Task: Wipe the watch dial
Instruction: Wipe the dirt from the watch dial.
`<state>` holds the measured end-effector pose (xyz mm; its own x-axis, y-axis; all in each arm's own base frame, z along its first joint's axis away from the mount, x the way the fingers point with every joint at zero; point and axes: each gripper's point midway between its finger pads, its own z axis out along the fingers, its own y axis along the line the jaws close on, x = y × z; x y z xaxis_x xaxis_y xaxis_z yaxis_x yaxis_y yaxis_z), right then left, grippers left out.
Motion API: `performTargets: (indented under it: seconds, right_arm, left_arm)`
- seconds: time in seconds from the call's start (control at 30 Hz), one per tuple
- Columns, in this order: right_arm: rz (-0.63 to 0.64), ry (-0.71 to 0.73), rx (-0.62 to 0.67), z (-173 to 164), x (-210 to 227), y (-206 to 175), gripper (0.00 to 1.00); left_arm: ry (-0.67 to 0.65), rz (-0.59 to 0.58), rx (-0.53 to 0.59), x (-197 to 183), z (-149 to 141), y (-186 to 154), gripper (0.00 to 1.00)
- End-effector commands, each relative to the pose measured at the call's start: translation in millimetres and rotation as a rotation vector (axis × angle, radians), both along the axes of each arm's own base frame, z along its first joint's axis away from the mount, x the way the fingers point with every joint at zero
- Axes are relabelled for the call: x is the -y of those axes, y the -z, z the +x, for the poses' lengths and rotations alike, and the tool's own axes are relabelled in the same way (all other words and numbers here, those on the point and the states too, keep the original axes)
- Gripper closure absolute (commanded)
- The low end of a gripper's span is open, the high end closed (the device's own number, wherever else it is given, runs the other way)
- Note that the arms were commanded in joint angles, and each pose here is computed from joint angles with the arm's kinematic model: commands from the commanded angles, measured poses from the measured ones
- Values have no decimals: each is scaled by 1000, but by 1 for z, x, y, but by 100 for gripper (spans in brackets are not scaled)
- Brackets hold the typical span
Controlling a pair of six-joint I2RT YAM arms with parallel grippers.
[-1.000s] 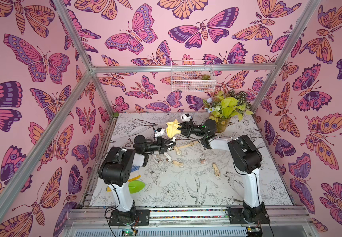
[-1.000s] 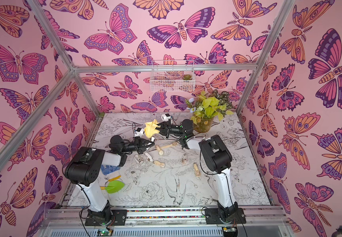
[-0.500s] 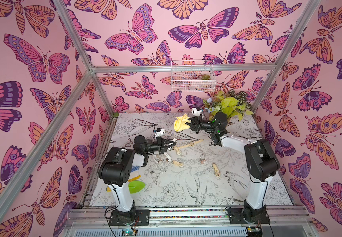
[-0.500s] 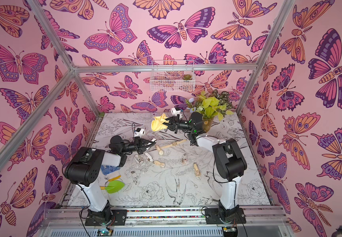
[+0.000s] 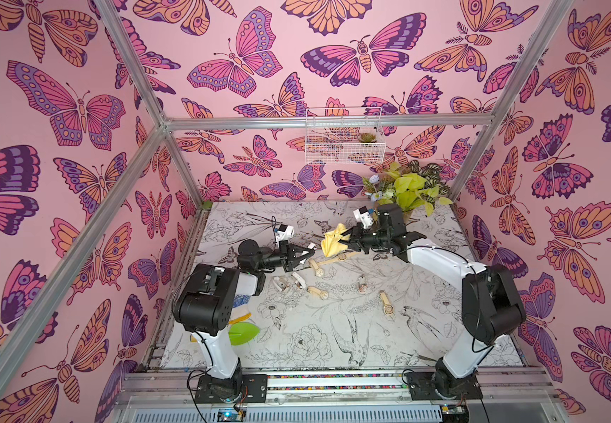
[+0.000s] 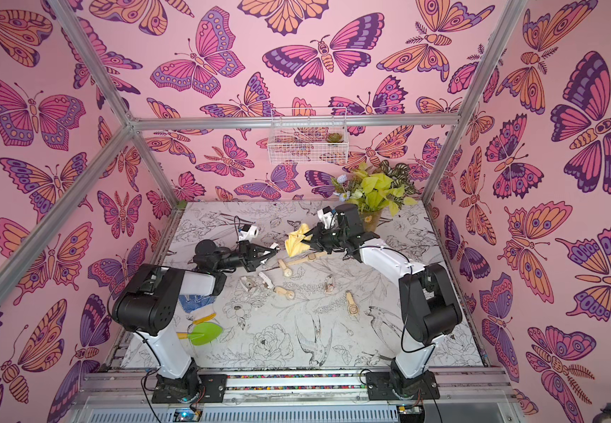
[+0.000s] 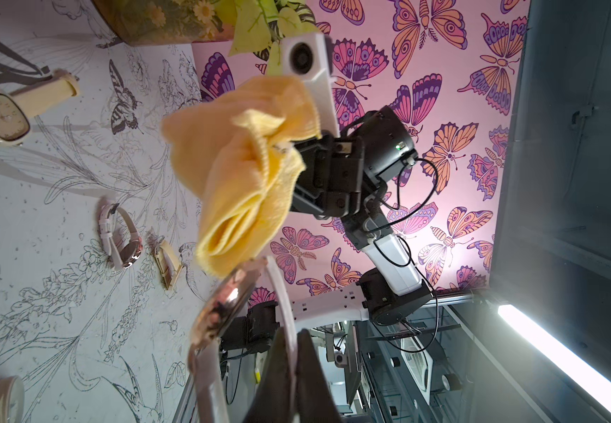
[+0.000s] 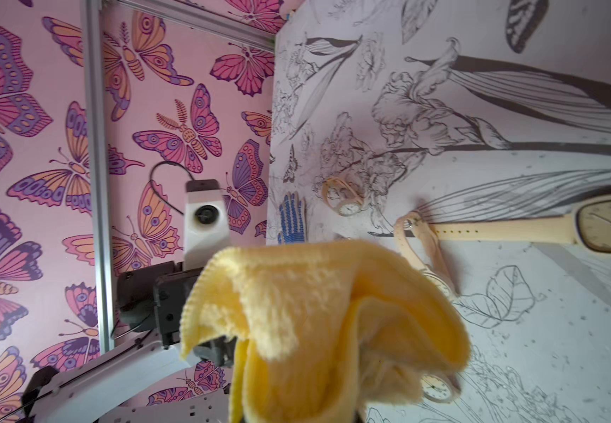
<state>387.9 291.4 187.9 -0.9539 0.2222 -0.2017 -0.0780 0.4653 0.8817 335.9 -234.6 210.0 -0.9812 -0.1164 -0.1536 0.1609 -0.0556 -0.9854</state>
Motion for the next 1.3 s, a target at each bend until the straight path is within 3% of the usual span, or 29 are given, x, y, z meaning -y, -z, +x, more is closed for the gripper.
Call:
performTargets:
  seconds: [0.0, 0.4, 0.8, 1.27]
  right_arm:
    - [-52, -8, -21, -2, 0, 19, 100]
    - [60, -61, 9, 6, -19, -6, 100]
    - [133, -235, 65, -26, -53, -37, 100]
    - [219, -279, 139, -31, -59, -78, 100]
  left_arm:
    - [11, -17, 55, 6, 4, -19, 100]
    - [67, -11, 39, 21, 3, -11, 100]
    - [101, 10, -4, 27, 4, 15, 100]
    - [137, 37, -78, 27, -2, 48, 100]
